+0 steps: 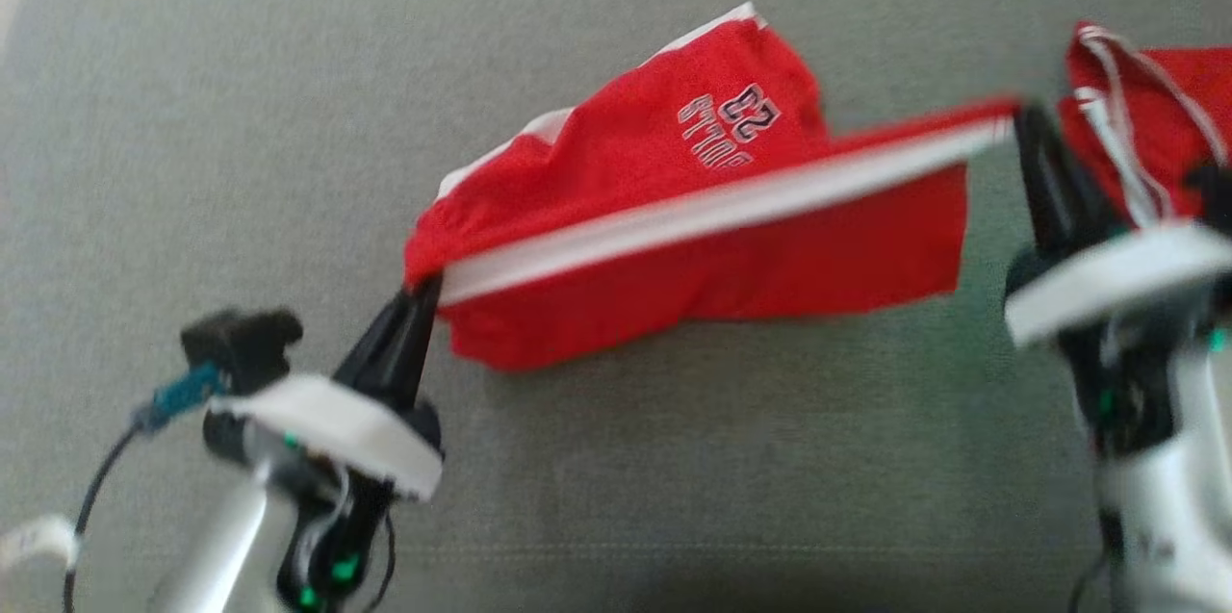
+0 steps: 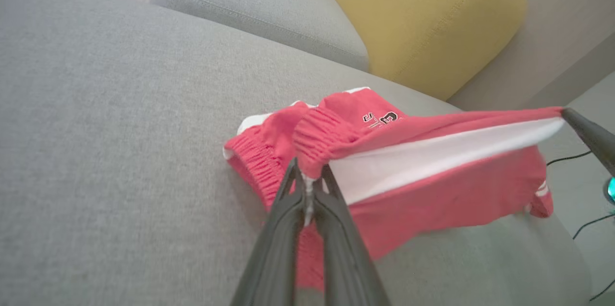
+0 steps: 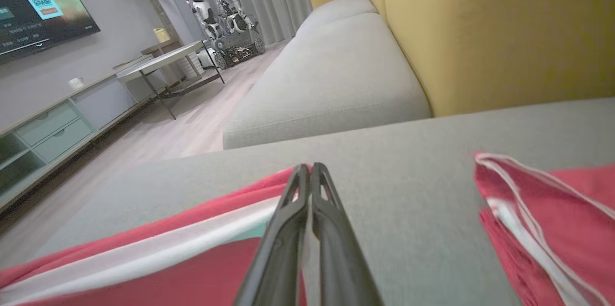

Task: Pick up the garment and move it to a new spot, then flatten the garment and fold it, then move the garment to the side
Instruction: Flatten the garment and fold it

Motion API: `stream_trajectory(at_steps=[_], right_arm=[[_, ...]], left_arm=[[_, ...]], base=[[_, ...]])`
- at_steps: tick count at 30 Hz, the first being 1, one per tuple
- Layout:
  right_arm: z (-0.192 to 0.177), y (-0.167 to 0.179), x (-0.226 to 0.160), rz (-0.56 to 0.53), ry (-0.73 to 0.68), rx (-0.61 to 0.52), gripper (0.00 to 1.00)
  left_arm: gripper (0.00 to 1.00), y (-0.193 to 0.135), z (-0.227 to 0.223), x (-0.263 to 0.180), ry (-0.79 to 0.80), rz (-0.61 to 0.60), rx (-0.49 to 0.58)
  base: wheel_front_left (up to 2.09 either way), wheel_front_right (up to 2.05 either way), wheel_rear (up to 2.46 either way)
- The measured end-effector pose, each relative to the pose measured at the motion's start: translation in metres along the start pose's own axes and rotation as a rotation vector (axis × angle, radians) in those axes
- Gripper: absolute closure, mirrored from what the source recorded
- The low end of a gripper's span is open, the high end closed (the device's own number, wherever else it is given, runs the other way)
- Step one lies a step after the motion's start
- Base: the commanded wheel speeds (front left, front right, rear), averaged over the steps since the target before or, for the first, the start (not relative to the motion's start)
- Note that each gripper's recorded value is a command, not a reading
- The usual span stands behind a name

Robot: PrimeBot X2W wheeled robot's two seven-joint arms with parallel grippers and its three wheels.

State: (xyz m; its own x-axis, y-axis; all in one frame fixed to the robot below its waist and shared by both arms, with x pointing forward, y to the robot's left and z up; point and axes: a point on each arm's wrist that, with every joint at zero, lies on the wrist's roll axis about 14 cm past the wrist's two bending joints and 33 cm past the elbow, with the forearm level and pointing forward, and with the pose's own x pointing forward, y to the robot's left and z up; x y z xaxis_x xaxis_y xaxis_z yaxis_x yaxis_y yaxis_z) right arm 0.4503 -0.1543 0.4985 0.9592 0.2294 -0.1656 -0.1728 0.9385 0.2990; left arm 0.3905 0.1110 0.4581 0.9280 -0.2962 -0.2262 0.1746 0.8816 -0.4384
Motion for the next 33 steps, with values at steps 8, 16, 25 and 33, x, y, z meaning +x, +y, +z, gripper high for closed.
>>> stream_trajectory(at_steps=[8,16,25,33], right_arm=[[-0.001,0.029,0.107,0.140,0.047,-0.064,1.00],[-0.054,0.050,0.160,0.208,0.165,-0.079,1.00],[-0.069,0.061,0.164,0.245,0.140,-0.080,0.00],[-0.026,0.052,0.150,0.230,-0.027,-0.127,0.00]], left_arm=[[1.00,0.021,0.008,0.048,0.006,0.024,-0.037],[1.00,0.046,-0.013,0.074,0.070,0.071,-0.061],[0.00,0.055,-0.022,0.080,0.055,0.087,-0.059],[0.00,0.053,0.020,0.072,-0.143,0.121,0.080]], base=[[0.00,0.00,0.00],[0.00,0.00,0.00],[0.00,0.00,0.00],[0.00,0.00,0.00]])
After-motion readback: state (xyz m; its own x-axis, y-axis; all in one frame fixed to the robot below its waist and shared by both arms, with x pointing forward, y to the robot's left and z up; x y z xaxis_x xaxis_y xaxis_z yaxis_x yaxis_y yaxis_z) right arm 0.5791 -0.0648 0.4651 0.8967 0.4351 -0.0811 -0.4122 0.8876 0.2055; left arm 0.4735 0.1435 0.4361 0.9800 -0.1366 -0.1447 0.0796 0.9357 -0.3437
